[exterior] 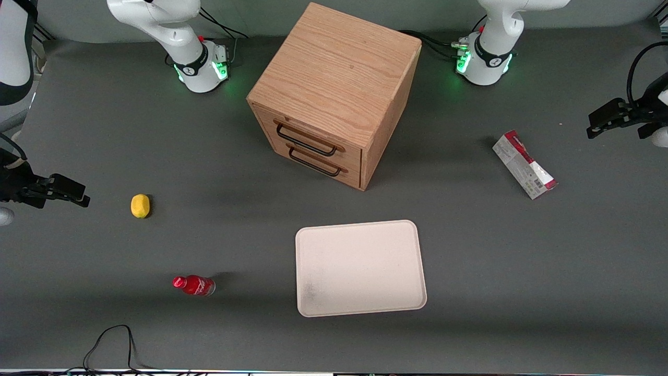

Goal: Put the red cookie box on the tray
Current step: 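Move the left gripper toward the red-and-white cookie box, then lower the left gripper onto the cookie box and close on it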

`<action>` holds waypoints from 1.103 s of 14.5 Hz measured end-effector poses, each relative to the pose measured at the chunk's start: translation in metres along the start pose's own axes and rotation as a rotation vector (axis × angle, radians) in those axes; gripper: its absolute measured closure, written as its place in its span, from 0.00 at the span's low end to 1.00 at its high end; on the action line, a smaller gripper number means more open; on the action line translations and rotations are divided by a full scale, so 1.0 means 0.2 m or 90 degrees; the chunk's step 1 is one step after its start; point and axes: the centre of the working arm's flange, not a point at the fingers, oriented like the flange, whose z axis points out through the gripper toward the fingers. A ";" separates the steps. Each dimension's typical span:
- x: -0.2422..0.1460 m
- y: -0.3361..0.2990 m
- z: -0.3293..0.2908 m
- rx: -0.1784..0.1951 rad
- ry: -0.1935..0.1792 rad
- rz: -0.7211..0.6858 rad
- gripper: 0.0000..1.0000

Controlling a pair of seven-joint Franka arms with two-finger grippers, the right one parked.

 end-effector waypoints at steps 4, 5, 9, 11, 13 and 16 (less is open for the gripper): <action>0.01 -0.03 0.04 0.004 -0.010 -0.005 0.00; 0.02 -0.05 0.10 0.006 -0.018 -0.014 0.00; 0.06 -0.15 0.53 0.008 -0.056 -0.132 0.00; 0.03 -0.22 0.80 0.009 -0.064 -0.202 0.00; -0.04 -0.32 1.07 0.006 -0.068 -0.255 0.00; -0.18 -0.33 1.42 0.006 -0.068 -0.316 0.01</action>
